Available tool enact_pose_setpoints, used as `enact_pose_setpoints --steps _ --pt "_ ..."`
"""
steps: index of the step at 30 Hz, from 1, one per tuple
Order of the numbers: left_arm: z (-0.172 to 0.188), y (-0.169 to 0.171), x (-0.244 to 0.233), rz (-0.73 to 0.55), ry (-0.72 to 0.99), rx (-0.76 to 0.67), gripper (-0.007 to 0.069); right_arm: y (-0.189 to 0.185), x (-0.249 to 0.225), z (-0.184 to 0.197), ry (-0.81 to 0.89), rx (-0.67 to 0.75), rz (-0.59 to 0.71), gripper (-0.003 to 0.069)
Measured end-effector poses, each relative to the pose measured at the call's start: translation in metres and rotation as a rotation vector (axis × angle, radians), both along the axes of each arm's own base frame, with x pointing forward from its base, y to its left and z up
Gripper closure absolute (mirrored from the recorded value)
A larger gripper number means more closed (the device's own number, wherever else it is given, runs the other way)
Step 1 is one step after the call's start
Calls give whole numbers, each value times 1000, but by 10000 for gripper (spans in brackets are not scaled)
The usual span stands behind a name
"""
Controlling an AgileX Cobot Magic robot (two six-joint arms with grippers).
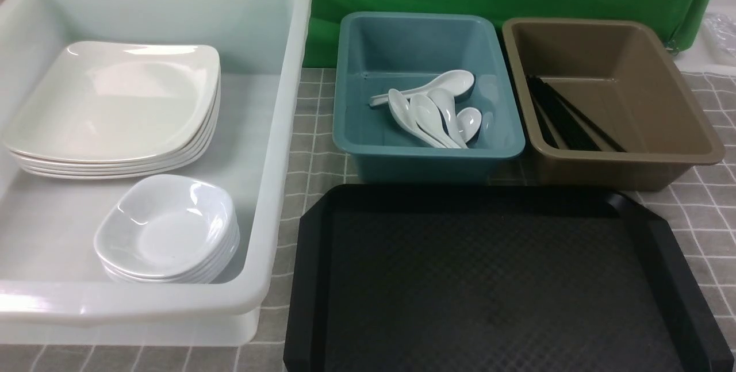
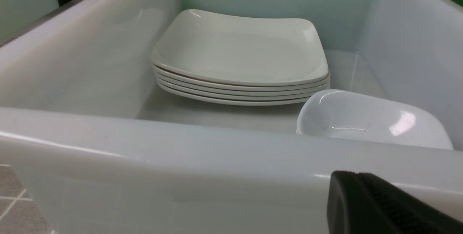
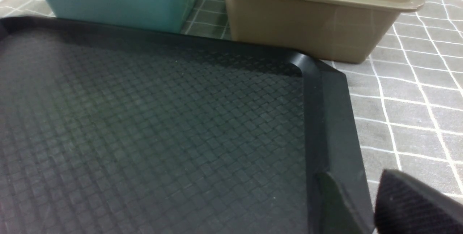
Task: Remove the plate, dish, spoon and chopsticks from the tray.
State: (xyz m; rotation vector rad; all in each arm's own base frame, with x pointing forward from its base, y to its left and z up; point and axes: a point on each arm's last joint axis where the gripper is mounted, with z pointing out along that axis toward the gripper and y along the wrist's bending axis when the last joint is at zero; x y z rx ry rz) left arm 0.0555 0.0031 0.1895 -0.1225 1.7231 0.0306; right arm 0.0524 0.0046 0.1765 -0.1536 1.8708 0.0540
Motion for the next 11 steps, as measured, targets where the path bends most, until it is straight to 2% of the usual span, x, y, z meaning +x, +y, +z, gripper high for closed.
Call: enact_pose_setpoints --steps 11 --pt "0 0 0 -2 1 11 617 0 0 0 0 0 0 421"
